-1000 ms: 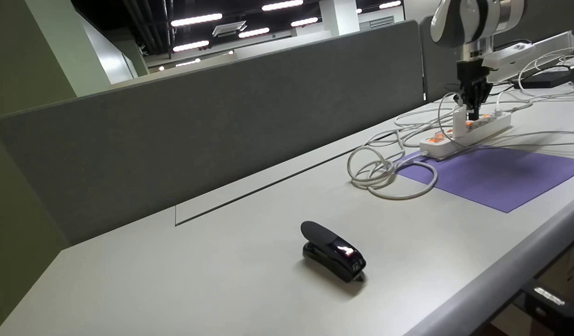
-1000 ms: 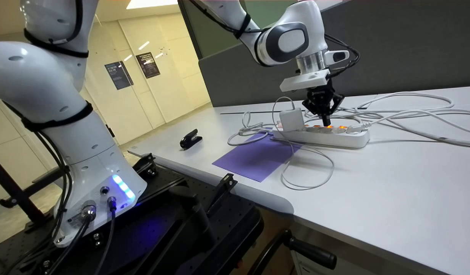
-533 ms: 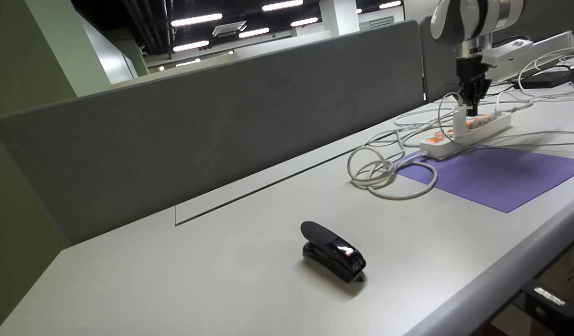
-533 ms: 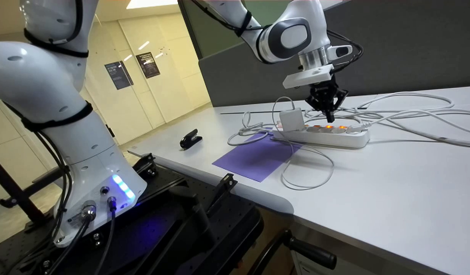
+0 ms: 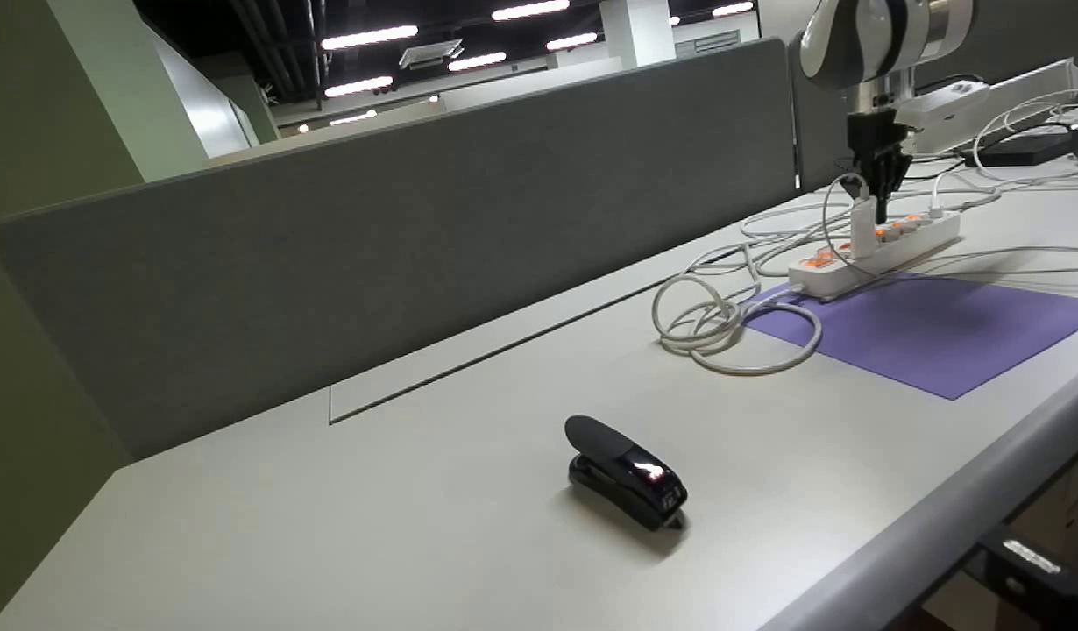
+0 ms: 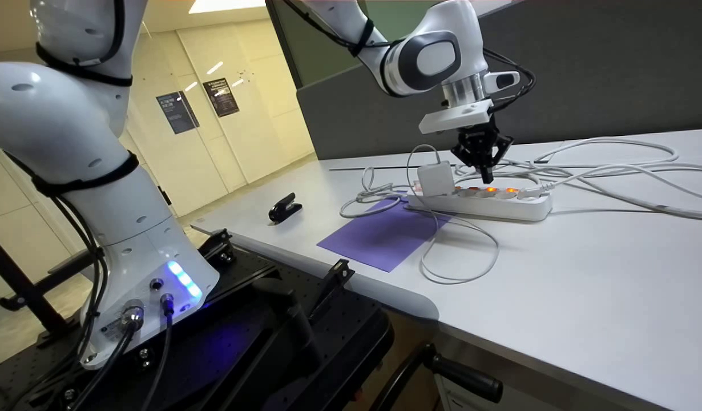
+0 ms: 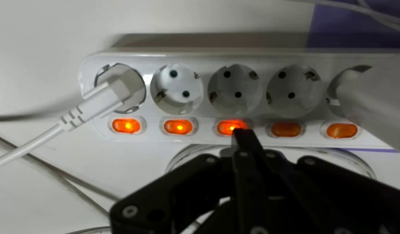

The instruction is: Turn off the second right switch on the adapter

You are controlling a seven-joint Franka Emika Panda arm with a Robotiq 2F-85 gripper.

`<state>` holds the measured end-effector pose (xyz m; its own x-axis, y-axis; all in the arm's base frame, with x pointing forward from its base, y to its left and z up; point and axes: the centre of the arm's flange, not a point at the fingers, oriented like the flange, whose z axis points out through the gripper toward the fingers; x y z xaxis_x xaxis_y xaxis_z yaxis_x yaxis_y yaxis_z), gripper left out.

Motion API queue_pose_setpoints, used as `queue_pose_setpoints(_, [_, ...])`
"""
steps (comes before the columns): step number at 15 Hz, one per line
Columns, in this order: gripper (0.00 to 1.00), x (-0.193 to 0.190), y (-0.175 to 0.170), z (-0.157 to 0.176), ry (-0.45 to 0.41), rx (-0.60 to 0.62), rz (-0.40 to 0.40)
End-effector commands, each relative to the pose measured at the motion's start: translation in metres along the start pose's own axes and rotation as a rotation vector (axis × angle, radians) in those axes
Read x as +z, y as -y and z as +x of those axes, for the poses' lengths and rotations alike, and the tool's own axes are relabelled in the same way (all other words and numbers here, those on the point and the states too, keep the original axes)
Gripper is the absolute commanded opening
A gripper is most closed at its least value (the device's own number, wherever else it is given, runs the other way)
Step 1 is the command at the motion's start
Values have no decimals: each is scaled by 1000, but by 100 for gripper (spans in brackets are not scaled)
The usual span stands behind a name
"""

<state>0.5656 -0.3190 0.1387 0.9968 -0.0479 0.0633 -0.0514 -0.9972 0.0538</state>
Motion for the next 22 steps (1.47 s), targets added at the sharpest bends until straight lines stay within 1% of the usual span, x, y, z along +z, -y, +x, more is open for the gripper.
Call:
queue_pose_setpoints(1, [0, 0, -1, 2, -8, 6, 6])
queue_pose_setpoints(12, [0, 16, -6, -1, 9, 19, 22])
queue_pose_setpoints(17, [0, 17, -8, 3, 17, 22, 26])
queue_pose_setpoints(22, [0, 25, -6, 8, 50, 26, 17])
